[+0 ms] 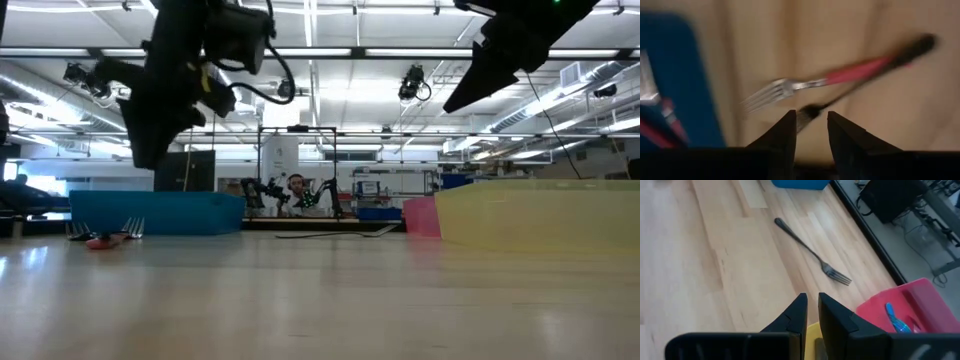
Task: Sort silverware by color (type)
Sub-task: Put the black fork into the yellow bin
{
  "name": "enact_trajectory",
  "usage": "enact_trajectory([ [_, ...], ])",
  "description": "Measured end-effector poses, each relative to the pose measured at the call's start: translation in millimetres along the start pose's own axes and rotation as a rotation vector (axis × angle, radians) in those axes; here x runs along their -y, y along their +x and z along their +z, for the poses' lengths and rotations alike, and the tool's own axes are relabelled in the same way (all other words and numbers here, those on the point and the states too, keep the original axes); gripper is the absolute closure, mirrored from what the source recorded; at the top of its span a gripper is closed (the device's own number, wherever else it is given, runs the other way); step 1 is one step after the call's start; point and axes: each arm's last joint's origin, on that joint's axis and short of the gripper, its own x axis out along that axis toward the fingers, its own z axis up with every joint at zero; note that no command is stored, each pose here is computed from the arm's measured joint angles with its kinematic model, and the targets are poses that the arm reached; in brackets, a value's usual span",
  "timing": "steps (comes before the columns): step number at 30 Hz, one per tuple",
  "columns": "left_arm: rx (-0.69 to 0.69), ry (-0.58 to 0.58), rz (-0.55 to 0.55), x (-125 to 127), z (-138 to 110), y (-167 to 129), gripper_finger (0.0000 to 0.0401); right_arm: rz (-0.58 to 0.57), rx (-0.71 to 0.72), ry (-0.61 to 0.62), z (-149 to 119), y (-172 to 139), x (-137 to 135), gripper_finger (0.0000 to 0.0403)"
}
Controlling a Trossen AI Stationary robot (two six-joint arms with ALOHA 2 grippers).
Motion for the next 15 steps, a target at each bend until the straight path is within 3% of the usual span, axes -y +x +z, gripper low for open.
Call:
enact_trajectory([
  [7, 0.036, 0.147, 0.004, 43, 0, -3, 0.0291, 0.019, -0.011, 0.007, 0, 0, -1, 0.0348],
  [11, 0.047, 0.154, 0.009, 53, -1, -3, 0.0291, 0.02, -0.011, 0.009, 0, 0, -1, 0.0348],
  [15, 0.054, 0.162, 0.01, 57, -3, 17, 0.0291, 0.021, -0.012, 0.009, 0, 0, -1, 0.0348],
])
